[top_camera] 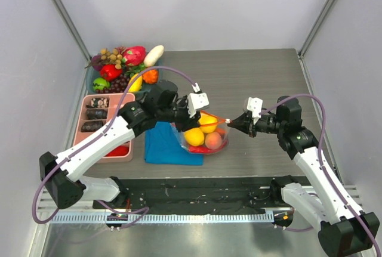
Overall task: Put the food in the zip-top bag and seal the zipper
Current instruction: Zip the zipper food storage bag at the center of the board, then pick up the zipper food storage bag at the center of the board.
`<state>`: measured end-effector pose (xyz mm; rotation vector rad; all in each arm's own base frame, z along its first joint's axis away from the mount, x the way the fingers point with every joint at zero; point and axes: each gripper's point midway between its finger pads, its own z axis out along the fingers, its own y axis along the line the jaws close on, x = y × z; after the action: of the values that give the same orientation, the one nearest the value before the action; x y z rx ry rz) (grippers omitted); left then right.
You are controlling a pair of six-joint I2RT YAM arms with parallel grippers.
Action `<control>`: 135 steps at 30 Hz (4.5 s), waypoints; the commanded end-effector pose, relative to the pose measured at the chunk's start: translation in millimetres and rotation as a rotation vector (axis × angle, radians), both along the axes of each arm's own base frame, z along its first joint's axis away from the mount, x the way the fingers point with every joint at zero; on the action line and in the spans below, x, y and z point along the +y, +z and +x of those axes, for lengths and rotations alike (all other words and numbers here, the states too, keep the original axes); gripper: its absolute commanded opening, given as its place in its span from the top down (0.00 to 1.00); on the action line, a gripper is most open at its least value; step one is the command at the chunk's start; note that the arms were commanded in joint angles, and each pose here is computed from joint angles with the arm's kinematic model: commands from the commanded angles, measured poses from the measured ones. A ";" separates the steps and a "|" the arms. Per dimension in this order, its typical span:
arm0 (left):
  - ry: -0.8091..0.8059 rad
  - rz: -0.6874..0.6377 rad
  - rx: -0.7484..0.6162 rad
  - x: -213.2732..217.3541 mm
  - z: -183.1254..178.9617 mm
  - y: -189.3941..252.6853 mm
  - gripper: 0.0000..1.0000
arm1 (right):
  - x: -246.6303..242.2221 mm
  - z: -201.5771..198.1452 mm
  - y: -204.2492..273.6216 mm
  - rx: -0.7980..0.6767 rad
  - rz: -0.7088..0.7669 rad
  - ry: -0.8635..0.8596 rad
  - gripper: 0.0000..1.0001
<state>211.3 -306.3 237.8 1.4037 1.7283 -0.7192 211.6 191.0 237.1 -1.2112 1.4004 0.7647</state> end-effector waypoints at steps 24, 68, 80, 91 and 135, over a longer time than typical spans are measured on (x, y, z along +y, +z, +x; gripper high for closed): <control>-0.276 -0.157 -0.205 -109.9 2.4 55.1 0.62 | 1.9 2.2 31.2 -0.030 0.038 -0.025 0.99; -0.017 0.112 0.008 36.6 23.1 -15.5 0.91 | -9.7 24.9 24.0 0.001 0.017 -0.181 0.99; 0.047 0.194 0.009 90.5 24.5 -27.5 0.91 | -18.4 29.6 27.5 -0.023 0.002 -0.235 0.99; 0.076 0.286 -0.015 136.8 25.0 -38.5 0.91 | -23.4 29.6 29.4 -0.030 -0.003 -0.252 0.99; -0.065 0.184 -0.018 -17.8 23.4 -8.0 1.00 | -21.8 16.5 42.6 0.036 0.082 -0.265 0.99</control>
<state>233.7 -310.7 197.0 1.6131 1.8436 -0.5295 228.4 170.3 252.3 -0.9591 1.5881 0.6801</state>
